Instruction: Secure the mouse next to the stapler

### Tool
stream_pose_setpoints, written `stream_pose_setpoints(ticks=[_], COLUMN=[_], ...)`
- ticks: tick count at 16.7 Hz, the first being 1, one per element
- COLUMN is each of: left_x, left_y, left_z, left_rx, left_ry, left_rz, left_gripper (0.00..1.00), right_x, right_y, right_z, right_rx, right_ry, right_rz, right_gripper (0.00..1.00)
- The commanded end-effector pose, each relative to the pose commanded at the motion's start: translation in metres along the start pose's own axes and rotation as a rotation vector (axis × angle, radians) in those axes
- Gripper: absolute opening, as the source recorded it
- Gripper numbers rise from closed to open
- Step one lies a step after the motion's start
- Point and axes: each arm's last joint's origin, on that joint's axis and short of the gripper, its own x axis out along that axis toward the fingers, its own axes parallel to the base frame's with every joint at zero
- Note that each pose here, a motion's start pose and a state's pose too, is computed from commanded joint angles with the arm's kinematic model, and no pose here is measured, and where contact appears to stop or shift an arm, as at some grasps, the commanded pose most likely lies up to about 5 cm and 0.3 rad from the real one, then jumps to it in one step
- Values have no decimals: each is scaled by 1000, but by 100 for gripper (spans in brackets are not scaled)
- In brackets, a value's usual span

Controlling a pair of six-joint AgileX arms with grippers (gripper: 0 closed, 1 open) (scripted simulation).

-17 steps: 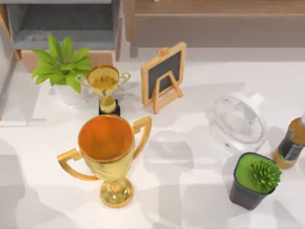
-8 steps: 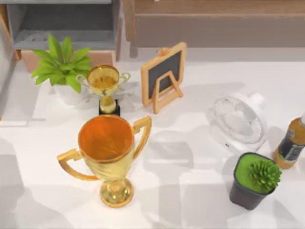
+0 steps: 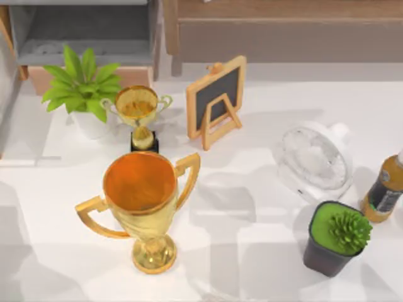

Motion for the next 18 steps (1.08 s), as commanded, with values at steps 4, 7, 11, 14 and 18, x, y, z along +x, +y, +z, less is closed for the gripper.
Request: stream_pose_setpoints(ticks=[4, 7, 11, 14, 18], left_x=[0, 0, 0, 0, 0], left_y=[0, 0, 0, 0, 0], left_z=[0, 0, 0, 0, 0], left_rx=[0, 0, 0, 0, 0], left_ry=[0, 0, 0, 0, 0], left_rz=[0, 0, 0, 0, 0], left_gripper=[38, 60, 90, 100, 100], right_x=[0, 0, 0, 0, 0], right_y=[0, 0, 0, 0, 0], right_z=[0, 0, 0, 0, 0], right_rx=[0, 0, 0, 0, 0], right_ry=[0, 0, 0, 0, 0], right_rz=[0, 0, 0, 0, 0], right_gripper=[100, 100, 100, 100, 100])
